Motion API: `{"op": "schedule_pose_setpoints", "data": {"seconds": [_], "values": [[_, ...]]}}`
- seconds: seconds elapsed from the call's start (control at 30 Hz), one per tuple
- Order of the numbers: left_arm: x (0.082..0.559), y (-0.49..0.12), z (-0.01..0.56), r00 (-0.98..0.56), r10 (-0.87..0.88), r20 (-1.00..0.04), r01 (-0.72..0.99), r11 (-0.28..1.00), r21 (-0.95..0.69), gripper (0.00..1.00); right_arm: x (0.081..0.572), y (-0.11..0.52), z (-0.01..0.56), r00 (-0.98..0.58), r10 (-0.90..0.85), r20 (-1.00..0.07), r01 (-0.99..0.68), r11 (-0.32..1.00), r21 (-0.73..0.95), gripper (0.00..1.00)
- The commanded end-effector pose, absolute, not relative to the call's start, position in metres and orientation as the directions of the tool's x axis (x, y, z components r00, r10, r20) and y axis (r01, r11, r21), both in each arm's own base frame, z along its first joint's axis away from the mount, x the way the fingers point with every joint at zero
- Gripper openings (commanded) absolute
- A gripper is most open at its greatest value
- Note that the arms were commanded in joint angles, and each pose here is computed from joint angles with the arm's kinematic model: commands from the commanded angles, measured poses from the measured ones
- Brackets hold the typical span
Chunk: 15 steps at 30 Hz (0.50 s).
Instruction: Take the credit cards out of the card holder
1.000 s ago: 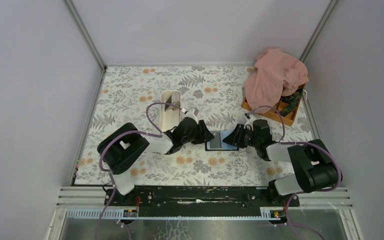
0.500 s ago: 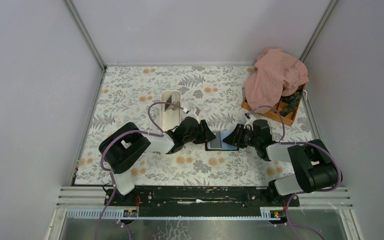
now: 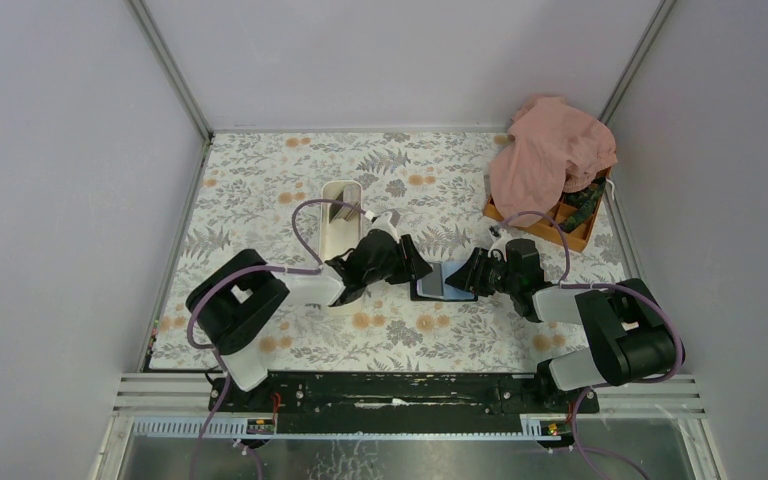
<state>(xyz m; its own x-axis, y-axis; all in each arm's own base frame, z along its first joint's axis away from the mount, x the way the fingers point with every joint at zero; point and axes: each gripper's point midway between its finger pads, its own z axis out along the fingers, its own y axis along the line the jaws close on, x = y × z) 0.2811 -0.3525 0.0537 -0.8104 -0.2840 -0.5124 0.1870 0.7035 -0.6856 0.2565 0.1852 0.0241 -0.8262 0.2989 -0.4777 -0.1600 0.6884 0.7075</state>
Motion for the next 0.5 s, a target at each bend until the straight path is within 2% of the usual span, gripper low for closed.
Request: {"op": "schedule_pose_setpoints", "data": {"seconds": [0.0, 0.47], "values": [[0.287, -0.353, 0.074, -0.777, -0.293, -0.558, 0.222, 0.701, -0.678, 0.55, 0.257, 0.178, 0.014, -0.829, 0.281, -0.483, -0.139, 0.734, 0.664, 0.41], [0.281, -0.364, 0.08, -0.785, -0.276, -0.555, 0.243, 0.686, -0.686, 0.55, 0.257, 0.177, 0.014, -0.828, 0.282, -0.485, -0.138, 0.735, 0.663, 0.41]]}}
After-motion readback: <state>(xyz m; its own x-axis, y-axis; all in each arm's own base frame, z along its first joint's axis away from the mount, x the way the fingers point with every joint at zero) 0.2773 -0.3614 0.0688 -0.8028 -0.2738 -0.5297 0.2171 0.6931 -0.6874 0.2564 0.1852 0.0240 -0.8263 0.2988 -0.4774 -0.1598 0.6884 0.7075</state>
